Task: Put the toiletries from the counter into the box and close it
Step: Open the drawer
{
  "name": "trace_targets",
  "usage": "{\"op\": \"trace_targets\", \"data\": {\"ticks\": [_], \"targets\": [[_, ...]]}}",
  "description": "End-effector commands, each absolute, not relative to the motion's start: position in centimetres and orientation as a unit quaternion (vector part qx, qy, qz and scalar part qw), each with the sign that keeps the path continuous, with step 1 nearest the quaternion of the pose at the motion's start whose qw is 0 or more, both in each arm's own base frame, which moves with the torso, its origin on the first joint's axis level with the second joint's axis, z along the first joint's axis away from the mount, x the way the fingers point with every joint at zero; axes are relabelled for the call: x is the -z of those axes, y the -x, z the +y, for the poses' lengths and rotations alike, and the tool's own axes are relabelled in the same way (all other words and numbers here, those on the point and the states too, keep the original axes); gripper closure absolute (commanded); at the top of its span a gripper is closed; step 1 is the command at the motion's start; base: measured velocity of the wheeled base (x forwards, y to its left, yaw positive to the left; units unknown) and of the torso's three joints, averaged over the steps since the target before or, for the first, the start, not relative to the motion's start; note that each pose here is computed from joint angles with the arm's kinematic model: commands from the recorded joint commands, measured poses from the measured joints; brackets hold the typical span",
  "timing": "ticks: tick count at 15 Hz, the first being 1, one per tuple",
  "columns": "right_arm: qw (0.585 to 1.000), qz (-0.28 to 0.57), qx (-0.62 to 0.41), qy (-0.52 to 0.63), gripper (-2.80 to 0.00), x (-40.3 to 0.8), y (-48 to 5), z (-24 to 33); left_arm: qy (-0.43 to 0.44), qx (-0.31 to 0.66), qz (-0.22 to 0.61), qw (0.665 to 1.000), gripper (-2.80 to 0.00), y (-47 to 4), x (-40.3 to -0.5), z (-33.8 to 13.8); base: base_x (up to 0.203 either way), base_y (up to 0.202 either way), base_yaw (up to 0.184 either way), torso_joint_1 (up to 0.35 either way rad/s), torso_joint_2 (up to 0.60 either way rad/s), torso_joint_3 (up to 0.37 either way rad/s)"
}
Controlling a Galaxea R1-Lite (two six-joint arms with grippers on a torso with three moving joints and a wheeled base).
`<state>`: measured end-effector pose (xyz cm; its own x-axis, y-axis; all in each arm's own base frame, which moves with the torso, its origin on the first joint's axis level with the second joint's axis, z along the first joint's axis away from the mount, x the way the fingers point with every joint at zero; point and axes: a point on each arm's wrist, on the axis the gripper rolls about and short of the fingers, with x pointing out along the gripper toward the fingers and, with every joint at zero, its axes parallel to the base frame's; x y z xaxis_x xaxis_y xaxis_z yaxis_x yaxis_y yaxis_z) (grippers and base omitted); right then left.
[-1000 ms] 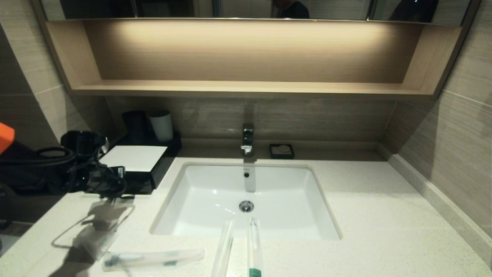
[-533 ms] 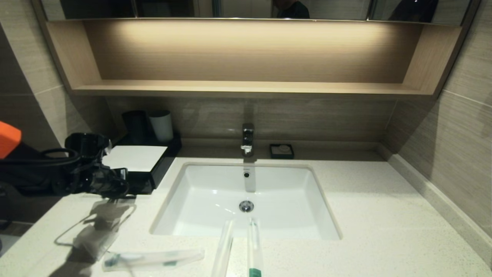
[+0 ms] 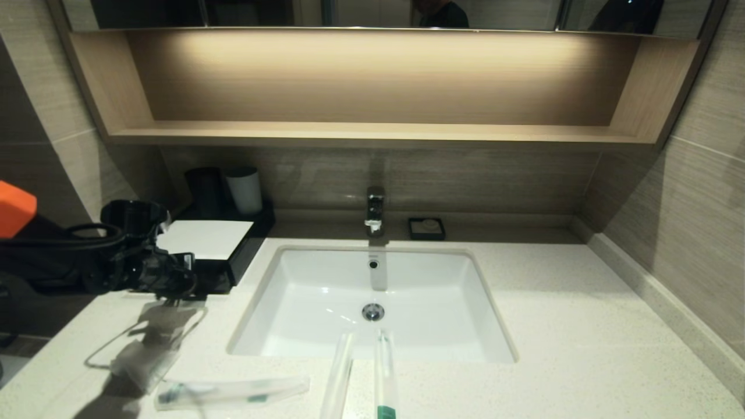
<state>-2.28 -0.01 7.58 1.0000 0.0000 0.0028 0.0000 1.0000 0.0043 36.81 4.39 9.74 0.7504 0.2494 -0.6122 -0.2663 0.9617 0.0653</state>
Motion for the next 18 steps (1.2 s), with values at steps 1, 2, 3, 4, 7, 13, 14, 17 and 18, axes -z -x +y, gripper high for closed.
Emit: {"op": "trace_targets", "data": {"ticks": [1, 2, 3, 4, 7, 13, 14, 17, 18], "targets": [[1.0, -0.001, 0.0, -0.002, 0.0, -7.54, 2.27, -0.01, 0.013, -0.139, 0.323, 0.936, 0.0, -36.89, -9.78, 4.41, 0.0, 0.0, 0.0, 0.0, 0.0, 0.0], [1.0, -0.001, 0.0, -0.002, 0.0, -7.54, 2.27, -0.01, 0.013, -0.139, 0.323, 0.936, 0.0, -36.93, -9.76, 4.42, 0.0, 0.0, 0.0, 0.0, 0.0, 0.0], [1.0, -0.001, 0.0, -0.002, 0.0, -7.54, 2.27, -0.01, 0.013, -0.139, 0.324, 0.936, 0.0, -36.9, -9.72, 4.42, 0.0, 0.0, 0.0, 0.0, 0.0, 0.0], [1.0, -0.001, 0.0, -0.002, 0.0, -7.54, 2.27, -0.01, 0.013, -0.139, 0.325, 0.935, 0.0, -36.92, -9.67, 4.42, 0.0, 0.0, 0.0, 0.0, 0.0, 0.0], [1.0, -0.001, 0.0, -0.002, 0.0, -7.54, 2.27, -0.01, 0.012, -0.139, 0.326, 0.935, 0.0, -36.97, -9.59, 4.43, 0.0, 0.0, 0.0, 0.0, 0.0, 0.0], [1.0, -0.001, 0.0, -0.002, 0.0, -7.54, 2.27, -0.01, 0.012, -0.138, 0.325, 0.936, 0.0, -37.26, -9.59, 4.38, 0.0, 0.0, 0.0, 0.0, 0.0, 0.0], [1.0, -0.001, 0.0, -0.002, 0.0, -7.54, 2.27, -0.01, 0.011, -0.137, 0.324, 0.936, 0.0, -37.33, -9.63, 4.29, 0.0, 0.0, 0.0, 0.0, 0.0, 0.0], [1.0, -0.001, 0.0, -0.002, 0.0, -7.54, 2.27, -0.01, 0.01, -0.137, 0.326, 0.935, 0.0, -37.47, -9.39, 4.27, 0.0, 0.0, 0.0, 0.0, 0.0, 0.0], [1.0, -0.001, 0.0, -0.002, 0.0, -7.54, 2.27, -0.01, 0.01, -0.136, 0.328, 0.935, 0.0, -37.49, -9.3, 4.25, 0.0, 0.0, 0.0, 0.0, 0.0, 0.0]]}}
